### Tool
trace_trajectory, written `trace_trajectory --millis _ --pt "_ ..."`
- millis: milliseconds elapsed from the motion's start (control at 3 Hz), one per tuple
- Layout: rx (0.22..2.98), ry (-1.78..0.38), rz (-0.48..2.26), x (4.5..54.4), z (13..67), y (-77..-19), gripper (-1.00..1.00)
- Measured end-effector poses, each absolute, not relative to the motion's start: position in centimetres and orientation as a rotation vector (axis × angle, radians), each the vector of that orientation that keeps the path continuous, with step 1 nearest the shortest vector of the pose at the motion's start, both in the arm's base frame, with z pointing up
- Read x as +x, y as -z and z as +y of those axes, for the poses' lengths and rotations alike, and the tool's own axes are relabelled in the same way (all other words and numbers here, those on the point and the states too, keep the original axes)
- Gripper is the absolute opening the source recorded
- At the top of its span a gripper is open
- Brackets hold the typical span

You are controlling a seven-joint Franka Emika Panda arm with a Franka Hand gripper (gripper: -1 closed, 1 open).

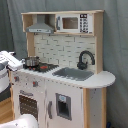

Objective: Play with the kitchen

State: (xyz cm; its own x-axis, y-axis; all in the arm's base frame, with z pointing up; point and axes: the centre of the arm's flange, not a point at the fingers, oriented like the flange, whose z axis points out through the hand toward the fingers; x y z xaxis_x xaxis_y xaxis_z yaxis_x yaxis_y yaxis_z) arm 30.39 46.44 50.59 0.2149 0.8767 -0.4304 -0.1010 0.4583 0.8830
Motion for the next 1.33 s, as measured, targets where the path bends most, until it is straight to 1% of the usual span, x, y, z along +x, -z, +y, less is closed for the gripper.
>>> trace_trajectory --millis 333,1333 --pt "0.797 -0.801 1.212 29.7 45.7 -49.1 1.0" --pt "0.67 -0.764 1.363 30.2 41.0 -45.1 1.0"
